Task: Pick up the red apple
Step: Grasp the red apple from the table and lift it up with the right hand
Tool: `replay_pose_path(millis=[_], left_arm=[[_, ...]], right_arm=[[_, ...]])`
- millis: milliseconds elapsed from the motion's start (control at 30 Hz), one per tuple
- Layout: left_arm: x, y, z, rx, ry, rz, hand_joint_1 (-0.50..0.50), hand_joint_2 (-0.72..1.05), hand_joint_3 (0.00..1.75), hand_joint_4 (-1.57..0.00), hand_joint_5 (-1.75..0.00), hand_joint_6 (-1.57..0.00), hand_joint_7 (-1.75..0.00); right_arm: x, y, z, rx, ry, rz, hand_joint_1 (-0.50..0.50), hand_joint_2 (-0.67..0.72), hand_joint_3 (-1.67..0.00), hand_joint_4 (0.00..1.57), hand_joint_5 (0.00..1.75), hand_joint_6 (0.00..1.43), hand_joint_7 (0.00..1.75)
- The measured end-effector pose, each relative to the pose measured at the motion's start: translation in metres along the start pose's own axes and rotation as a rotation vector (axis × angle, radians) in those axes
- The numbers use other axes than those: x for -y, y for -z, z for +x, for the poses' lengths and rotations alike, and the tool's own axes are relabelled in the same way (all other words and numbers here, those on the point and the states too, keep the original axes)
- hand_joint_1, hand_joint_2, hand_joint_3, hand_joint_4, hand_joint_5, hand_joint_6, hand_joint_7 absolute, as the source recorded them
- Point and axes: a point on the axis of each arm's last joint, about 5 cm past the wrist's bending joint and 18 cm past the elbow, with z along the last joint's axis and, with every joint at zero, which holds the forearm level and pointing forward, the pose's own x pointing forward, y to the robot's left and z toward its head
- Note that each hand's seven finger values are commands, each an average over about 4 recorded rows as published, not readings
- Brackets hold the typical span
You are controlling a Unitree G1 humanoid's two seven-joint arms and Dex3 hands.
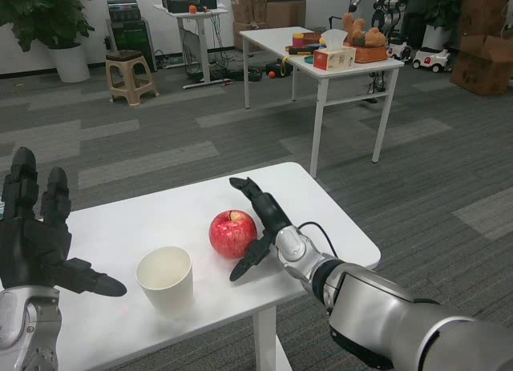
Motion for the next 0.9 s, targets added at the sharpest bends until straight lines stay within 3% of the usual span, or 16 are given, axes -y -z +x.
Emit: replay_pose_path(millis=[267,567,733,900], left_arm=[[-0.001,0.000,-0.002,-0.004,-0.004,0.000,-0.48,-0.55,0.09,0.00,0.00,0.00,0.00],[-0.001,0.000,-0.002,-0.004,-0.005,0.001,-0.48,-0.55,0.04,0.00,-0.10,0.00,0.00],[-0.001,0.000,-0.002,-0.004,-0.005,0.001,-0.48,-0.55,0.09,0.00,-0.08,0.00,0.00],[-0.001,0.001,-0.002,-0.004,-0.005,0.001,-0.48,-0.55,0.04,0.00,-0.05,0.00,0.00]], right_arm=[[-0.001,0.007,-0.004,-0.041,0.005,-0.026,-0.50,-0.10,-0.16,0.00,0.00,0.00,0.28],[-0.003,0.009,-0.006,-0.052,-0.004,-0.049,-0.46,-0.26,-0.16,0.00,0.00,0.01,0.35],[-0.003,0.010,-0.007,-0.059,-0.017,-0.070,-0.42,-0.37,-0.38,0.00,0.00,0.09,0.44],[-0.004,0.012,-0.008,-0.063,-0.044,-0.101,-0.39,-0.46,-0.56,0.00,0.24,0.24,0.68]])
